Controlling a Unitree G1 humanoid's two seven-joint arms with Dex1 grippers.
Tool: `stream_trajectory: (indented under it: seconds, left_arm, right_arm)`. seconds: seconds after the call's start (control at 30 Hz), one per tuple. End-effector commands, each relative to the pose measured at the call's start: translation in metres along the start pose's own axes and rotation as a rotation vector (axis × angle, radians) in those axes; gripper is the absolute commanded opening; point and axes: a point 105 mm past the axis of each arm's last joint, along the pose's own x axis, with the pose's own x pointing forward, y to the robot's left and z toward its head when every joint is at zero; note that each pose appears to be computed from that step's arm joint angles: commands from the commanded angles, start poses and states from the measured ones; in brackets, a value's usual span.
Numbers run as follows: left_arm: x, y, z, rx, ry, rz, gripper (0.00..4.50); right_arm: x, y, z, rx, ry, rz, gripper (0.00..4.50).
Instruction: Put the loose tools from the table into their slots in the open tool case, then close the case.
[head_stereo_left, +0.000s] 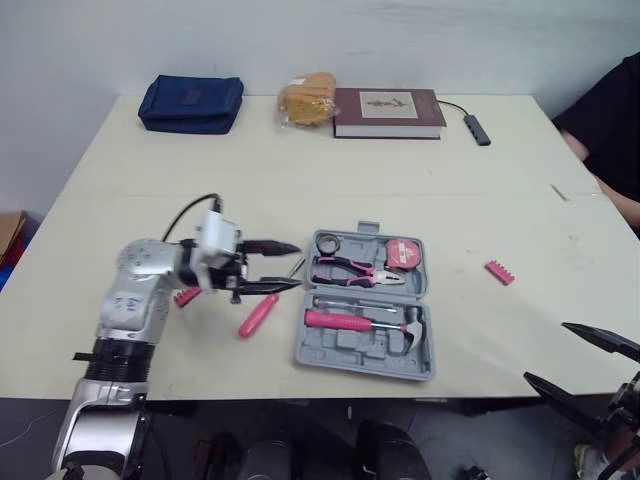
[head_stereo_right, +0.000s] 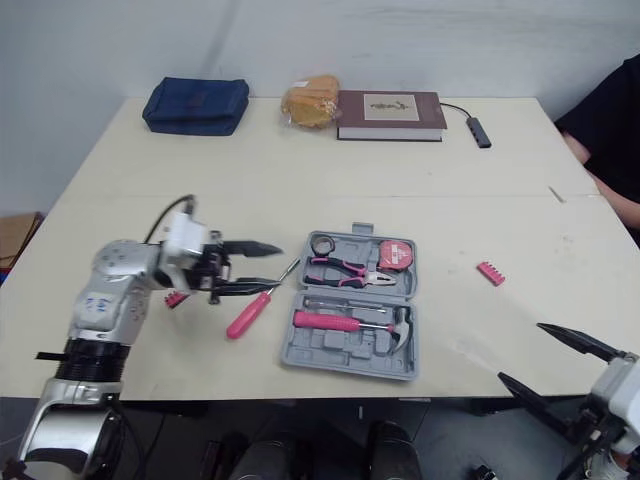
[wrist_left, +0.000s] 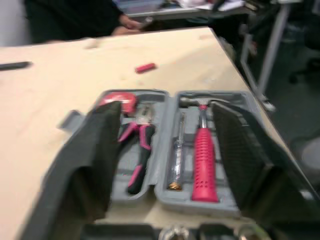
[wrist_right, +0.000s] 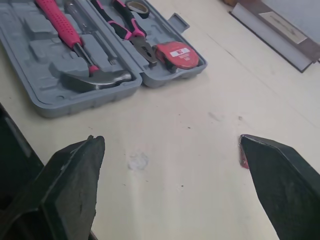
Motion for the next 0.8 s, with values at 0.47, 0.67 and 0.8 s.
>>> stream_trajectory:
  seconds: [0.47,0.67,0.8]
  left_arm:
    - [-0.291,-0.038,-0.036,-0.093,0.538,0.992,4.47]
    - [-0.327,-0.062,-0.036,-0.121,0.603,1.125,4.47]
    - [-0.323,-0.059,-0.036,-0.103,0.573,1.128,4.47]
  right_arm:
    - [-0.091,-0.039,-0.088,0.032,0.219,-0.451,4.5]
    - [-0.115,-0.045,-0.103,0.029,0.281,-0.576,4.5]
    - [-0.119,-0.048,-0.108,0.037,0.28,-0.611,4.5]
